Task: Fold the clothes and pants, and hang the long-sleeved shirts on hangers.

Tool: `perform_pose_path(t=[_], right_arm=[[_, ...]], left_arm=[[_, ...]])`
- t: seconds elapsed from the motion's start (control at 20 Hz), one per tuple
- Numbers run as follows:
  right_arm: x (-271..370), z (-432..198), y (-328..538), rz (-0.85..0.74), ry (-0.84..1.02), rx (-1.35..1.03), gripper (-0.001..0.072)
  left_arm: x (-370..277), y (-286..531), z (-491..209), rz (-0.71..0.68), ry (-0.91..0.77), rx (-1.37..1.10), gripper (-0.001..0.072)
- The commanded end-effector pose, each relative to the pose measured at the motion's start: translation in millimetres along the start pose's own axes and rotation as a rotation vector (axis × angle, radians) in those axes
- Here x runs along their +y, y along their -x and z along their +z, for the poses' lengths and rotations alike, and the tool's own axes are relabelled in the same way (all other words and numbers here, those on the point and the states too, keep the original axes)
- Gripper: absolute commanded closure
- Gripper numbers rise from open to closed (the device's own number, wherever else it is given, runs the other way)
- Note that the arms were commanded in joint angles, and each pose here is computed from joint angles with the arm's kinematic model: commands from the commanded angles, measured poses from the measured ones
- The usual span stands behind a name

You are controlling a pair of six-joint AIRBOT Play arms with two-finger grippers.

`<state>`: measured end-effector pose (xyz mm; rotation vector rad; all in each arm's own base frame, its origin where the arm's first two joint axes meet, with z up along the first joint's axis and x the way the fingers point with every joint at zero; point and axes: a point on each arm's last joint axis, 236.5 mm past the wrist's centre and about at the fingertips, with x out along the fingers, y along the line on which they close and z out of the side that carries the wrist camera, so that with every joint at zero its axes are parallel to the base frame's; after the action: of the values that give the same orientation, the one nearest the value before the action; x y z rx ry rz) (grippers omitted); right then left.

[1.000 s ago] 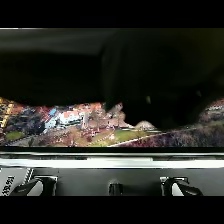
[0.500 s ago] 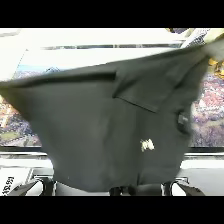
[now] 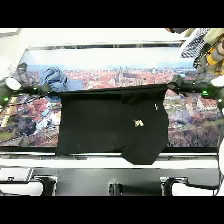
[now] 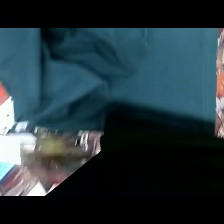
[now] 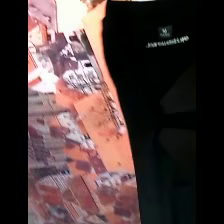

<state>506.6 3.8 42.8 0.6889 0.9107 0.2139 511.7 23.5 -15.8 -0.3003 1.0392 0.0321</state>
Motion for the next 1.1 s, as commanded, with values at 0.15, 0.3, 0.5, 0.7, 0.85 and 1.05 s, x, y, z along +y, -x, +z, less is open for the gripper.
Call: perform_pose_path(t=[0.15,0.3,0.5,0.7,0.85,1.05], right_arm=[[-31.0,-22.8,-39.5,0.004,-0.036,0.077,0.0686],[-41.5,-51.9,-35.1,-0.048,-0.088,0.200,0.0686],[-61.1,-79.9,-25.4,-0.151,-0.153,0.315,0.0686],[-67.9,-91.6,-20.2,-0.184,-0.146,0.366,0.0686],[-85.3,-94.6,-15.7,-0.259,-0.132,0.378,0.0686],[-94.0,-100.7,-17.5,-0.280,-0.128,0.403,0.0686]], left_arm=[[-12.4,-44.9,-20.5,-0.011,-0.038,0.094,0.0693],[-8.9,-36.1,-63.8,-0.009,-0.033,0.283,0.0693],[-8.5,-19.8,-104.8,-0.011,-0.034,0.470,0.0693],[-8.1,-7.6,-126.3,-0.011,-0.033,0.574,0.0693],[-8.2,-3.3,-133.0,-0.009,-0.026,0.608,0.0693],[-10.1,-1.1,-137.5,-0.011,-0.032,0.629,0.0692]])
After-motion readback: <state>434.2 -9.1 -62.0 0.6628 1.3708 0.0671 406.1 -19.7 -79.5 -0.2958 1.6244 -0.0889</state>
